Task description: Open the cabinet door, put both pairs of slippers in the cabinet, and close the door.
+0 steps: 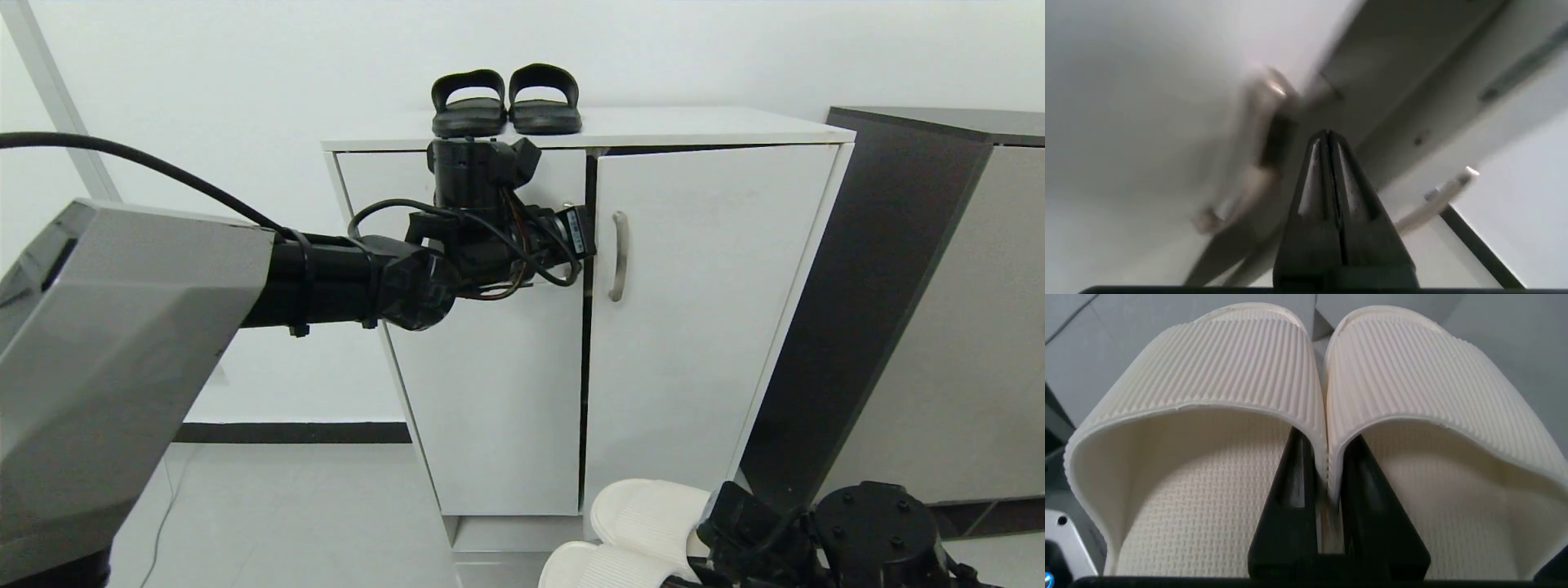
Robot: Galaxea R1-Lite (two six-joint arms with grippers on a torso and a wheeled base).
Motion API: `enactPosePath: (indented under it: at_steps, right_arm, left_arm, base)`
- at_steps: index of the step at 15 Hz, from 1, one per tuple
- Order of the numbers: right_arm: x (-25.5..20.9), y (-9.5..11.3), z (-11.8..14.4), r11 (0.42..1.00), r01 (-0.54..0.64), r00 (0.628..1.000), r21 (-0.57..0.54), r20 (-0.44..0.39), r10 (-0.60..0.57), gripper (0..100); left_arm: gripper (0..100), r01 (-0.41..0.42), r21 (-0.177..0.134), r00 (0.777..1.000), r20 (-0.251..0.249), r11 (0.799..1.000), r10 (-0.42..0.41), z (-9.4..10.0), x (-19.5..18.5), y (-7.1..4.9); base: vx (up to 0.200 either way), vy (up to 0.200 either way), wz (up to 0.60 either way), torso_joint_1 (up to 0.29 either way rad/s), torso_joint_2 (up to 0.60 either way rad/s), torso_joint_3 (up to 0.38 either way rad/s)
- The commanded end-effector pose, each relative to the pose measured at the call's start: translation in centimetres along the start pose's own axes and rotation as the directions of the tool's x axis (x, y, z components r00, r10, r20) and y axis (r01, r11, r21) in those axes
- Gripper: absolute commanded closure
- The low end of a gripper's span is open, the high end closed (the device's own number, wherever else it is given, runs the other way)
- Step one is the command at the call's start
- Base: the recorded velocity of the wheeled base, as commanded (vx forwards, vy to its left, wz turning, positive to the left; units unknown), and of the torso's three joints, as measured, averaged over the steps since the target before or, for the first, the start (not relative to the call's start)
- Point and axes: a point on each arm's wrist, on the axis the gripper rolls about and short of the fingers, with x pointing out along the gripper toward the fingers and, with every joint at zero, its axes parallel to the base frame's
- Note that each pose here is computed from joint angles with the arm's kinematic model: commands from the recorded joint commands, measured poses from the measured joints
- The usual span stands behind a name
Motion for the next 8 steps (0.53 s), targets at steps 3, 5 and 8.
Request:
enactPosePath:
  at_steps: [3,5,8]
  right_arm:
    - [-0.2,0.3,-0.2,1.000,-0.022,1.000,-0.005,0.010,0.022,100]
    - [-0.1,0.3,-0.2,1.000,-0.024,1.000,-0.007,0.011,0.024,100]
    - [-0.2,0.5,0.0,0.999,-0.030,0.999,-0.011,0.022,0.031,100]
  left_arm:
    - [100,0.069,0.007,0.996,-0.052,0.998,-0.069,-1.7,-3.2,-4.5]
    - [100,0.158,0.020,0.987,-0.043,0.987,-0.157,-3.3,-5.8,-8.1]
    - [100,0.186,0.023,0.982,-0.046,0.982,-0.185,-3.6,-8.9,-9.3]
  base:
    - [0.000,0.000,0.00,0.000,0.00,0.000]
    - [0.000,0.000,0.00,0.000,0.00,0.000]
    - [0.000,0.000,0.00,0.000,0.00,0.000]
